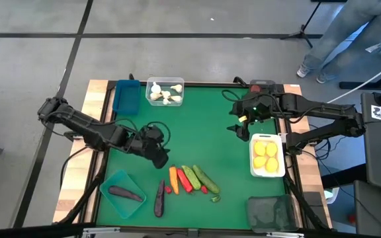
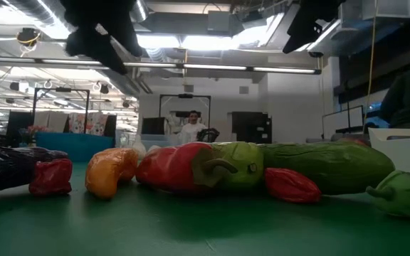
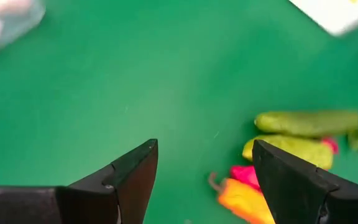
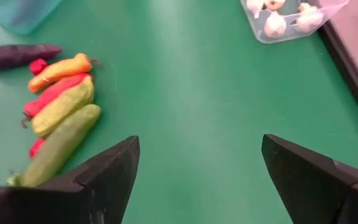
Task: Sort produce into baskets
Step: Put the purple eggplant into the light green bin
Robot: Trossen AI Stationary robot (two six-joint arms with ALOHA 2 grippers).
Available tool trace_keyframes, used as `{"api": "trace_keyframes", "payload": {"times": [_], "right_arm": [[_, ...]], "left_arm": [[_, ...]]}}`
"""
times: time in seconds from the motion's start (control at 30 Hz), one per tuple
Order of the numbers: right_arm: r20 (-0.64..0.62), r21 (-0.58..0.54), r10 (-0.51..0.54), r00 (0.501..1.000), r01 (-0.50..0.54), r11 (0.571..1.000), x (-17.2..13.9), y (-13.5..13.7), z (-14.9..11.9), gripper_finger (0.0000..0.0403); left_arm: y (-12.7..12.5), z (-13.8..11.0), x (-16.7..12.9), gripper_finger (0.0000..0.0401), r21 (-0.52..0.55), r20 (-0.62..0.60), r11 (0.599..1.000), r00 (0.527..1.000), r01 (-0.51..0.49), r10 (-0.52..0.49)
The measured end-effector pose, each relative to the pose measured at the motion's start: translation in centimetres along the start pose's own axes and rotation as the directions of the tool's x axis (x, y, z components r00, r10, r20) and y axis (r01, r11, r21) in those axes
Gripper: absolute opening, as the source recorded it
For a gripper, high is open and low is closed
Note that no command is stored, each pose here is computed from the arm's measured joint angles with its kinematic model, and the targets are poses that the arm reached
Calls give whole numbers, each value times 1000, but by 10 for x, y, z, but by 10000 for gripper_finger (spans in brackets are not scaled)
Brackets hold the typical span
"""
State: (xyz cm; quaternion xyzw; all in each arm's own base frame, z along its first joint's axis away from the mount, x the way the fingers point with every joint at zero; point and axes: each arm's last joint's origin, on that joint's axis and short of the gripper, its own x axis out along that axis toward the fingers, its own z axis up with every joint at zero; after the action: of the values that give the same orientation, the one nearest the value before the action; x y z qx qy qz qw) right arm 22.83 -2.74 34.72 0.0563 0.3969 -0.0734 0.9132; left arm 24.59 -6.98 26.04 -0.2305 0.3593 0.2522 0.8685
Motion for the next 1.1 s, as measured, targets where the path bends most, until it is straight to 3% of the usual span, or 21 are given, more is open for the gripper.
{"api": "trace_keyframes", "payload": {"times": [0.1,0.2,0.27,0.3,0.37,0.43,0.57,0.63,0.77,0.8,0.93,1.03,1.07,1.1], "right_arm": [[0,-28,-2,1000,2,1000,0,0,0,335],[1,-31,-7,1000,7,999,0,0,0,335],[1,-31,-7,1000,7,1000,0,0,0,335],[1,-30,-7,1000,7,1000,0,0,0,335],[1,-30,-7,1000,7,1000,0,0,0,335],[1,-30,-7,1000,7,1000,0,0,0,335],[2,-29,-7,1000,7,1000,0,0,0,335],[1,-29,-7,1000,7,1000,0,0,0,335],[1,-28,-7,1000,7,1000,0,0,0,335],[1,-28,-7,1000,7,1000,0,0,0,335],[1,-23,-6,1000,6,1000,0,0,0,335],[1,-22,-6,1000,7,1000,0,0,0,335],[1,-21,-6,1000,6,1000,0,0,0,335],[1,-20,-7,1000,7,1000,0,0,0,335]], "left_arm": [[0,3,1,255,168,-4,985,1000,27,-27],[-1,11,5,255,145,-14,986,996,84,-82],[-3,10,6,255,237,-102,954,981,185,-165],[-5,8,6,255,314,-153,917,966,247,-209],[-9,2,4,255,500,-209,804,945,323,-250],[-13,-1,4,255,651,-204,684,944,327,-258],[-24,-9,7,255,844,-216,424,931,329,-294],[-30,-17,12,255,890,-284,266,907,370,-310],[-39,-40,22,255,897,-442,-120,847,426,-295],[-42,-46,24,255,889,-457,-180,842,421,-288],[-52,-62,25,255,869,-464,-327,842,372,-274],[-57,-73,26,255,800,-486,-518,833,303,-263],[-58,-76,26,255,779,-496,-553,830,295,-256],[-60,-80,28,255,768,-508,-563,825,305,-246]]}}
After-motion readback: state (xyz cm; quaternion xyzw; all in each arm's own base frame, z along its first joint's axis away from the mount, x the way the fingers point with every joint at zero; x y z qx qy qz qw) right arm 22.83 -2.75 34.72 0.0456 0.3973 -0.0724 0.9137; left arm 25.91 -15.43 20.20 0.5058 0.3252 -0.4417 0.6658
